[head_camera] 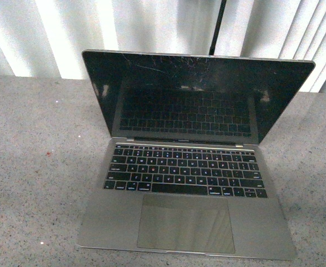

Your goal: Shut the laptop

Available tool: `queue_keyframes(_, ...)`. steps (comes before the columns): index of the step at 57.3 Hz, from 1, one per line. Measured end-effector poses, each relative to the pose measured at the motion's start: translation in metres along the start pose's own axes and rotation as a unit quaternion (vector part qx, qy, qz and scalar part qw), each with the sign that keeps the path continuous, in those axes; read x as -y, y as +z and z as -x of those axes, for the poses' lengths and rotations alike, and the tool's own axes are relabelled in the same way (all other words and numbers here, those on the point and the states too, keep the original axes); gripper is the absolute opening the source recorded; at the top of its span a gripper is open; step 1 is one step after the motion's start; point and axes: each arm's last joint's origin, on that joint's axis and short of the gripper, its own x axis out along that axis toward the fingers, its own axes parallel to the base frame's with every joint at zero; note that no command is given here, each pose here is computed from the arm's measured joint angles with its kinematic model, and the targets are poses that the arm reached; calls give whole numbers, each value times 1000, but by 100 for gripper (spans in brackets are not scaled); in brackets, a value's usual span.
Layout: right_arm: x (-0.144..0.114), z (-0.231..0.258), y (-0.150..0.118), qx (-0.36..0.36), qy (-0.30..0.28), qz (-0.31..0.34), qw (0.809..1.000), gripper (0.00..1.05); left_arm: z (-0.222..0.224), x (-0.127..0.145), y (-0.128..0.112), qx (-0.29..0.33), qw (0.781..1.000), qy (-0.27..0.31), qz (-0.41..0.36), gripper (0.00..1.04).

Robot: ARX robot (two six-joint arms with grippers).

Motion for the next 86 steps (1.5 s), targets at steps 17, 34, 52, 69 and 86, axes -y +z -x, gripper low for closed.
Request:
queue_keyframes(17,0,0,0,0,0,0,1000,97,0,0,0,0,1000,0,0,98)
queue_keyframes(34,0,0,0,0,0,0,1000,97,0,0,0,0,1000,0,0,98)
queue_keyframes(52,0,0,0,-2,0,-2,1000,97,0,0,0,0,1000,0,0,98)
queue_keyframes(69,17,-43,36,-217,25,-80,972,97,-34,18,32,-24,993,-94,73,98)
queue_keyframes(86,6,-128,80,-133,71,81,985,97,-125,58,48,-65,974,-211,-43,98)
